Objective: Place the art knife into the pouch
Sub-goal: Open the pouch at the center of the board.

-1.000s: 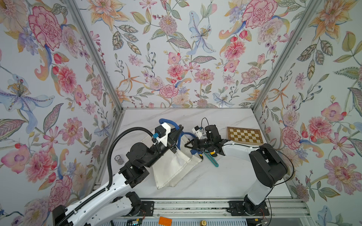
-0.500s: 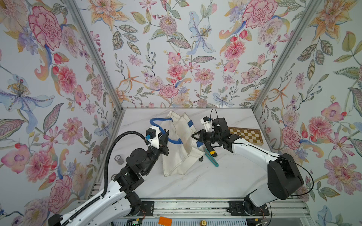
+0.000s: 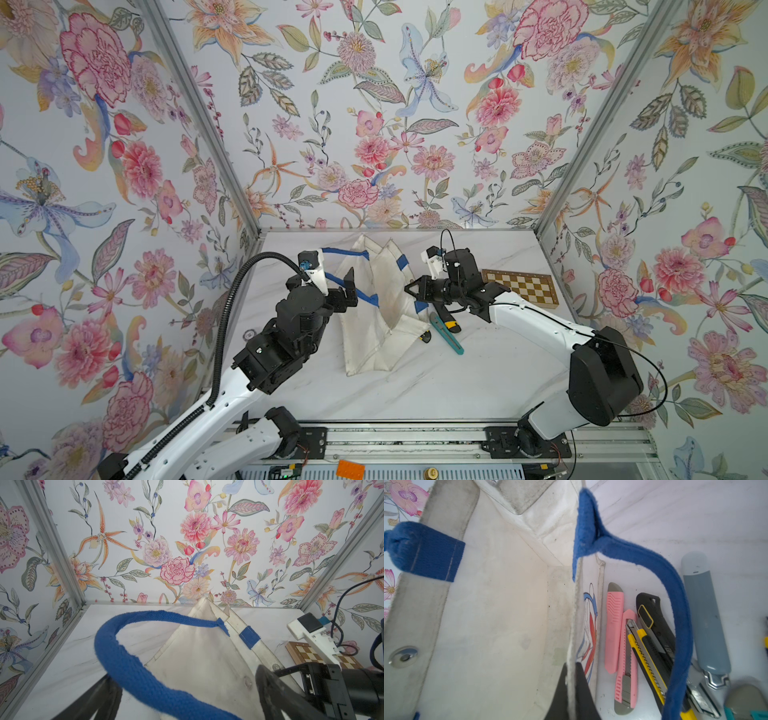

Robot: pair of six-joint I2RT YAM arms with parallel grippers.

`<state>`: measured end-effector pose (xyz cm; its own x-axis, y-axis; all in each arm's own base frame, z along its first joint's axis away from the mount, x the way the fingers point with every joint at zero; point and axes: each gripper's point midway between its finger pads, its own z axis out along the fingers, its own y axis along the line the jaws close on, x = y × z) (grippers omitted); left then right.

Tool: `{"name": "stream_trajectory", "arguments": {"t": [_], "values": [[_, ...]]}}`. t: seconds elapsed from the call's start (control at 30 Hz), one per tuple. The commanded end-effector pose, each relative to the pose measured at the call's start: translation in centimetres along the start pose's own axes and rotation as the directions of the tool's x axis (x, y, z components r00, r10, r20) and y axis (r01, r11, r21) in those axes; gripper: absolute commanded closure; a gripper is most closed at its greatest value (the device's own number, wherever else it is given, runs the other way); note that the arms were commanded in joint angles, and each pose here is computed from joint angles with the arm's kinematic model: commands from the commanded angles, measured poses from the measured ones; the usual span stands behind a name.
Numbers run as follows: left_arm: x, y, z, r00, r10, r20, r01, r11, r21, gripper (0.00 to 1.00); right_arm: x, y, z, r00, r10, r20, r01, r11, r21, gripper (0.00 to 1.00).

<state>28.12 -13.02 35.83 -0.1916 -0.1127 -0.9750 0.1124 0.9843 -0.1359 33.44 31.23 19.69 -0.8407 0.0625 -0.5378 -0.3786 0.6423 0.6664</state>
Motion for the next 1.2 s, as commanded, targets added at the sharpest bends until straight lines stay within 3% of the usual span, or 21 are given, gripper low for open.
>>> {"name": "stream_trajectory", "arguments": {"t": [0.0, 0.2, 0.5, 0.6, 0.7, 0.87, 1.0, 1.17], "values": [[-1.4, 0.3, -0.3, 0.997, 0.063, -0.039, -0.064, 0.998, -0.022, 0.01, -1.4, 1.2, -1.3, 0.997, -0.064, 0.046, 0.063, 0.998, 0.029, 1.0], [-1.7, 3.3, 0.2, 0.981, 0.162, -0.11, -0.182, 0.959, -0.215, 0.01, -2.0, 1.4, -1.8, 0.994, -0.084, 0.068, 0.081, 0.995, 0.053, 1.0], [-4.1, 6.6, -1.5, 0.995, 0.1, -0.023, -0.103, 0.956, -0.275, 0.01, -2.3, 0.9, -2.1, 0.993, -0.09, 0.073, 0.084, 0.992, 0.089, 1.0], [-4.2, 5.4, -1.1, 0.997, 0.074, -0.009, -0.074, 0.977, -0.2, 0.01, -2.2, 1.4, -2.0, 0.993, -0.09, 0.07, 0.085, 0.994, 0.066, 1.0], [-3.0, 2.5, 0.3, 0.999, 0.044, -0.029, -0.046, 0.997, -0.054, 0.01, -2.2, 1.9, -2.0, 0.992, -0.094, 0.079, 0.09, 0.995, 0.048, 1.0], [0.2, -2.2, 3.2, 0.993, 0.016, -0.114, 0.002, 0.989, 0.151, 0.01, -2.1, 3.1, -2.1, 0.991, -0.101, 0.085, 0.101, 0.995, 0.009, 1.0], [2.3, -4.4, 4.9, 0.985, -0.001, -0.175, 0.04, 0.975, 0.22, 0.01, -2.0, 3.5, -2.1, 0.992, -0.095, 0.087, 0.096, 0.995, -0.007, 1.0], [2.7, -5.7, 6.1, 0.983, -0.031, -0.181, 0.079, 0.962, 0.262, 0.01, -1.8, 3.9, -1.9, 0.992, -0.086, 0.088, 0.089, 0.996, -0.028, 1.0]]}}
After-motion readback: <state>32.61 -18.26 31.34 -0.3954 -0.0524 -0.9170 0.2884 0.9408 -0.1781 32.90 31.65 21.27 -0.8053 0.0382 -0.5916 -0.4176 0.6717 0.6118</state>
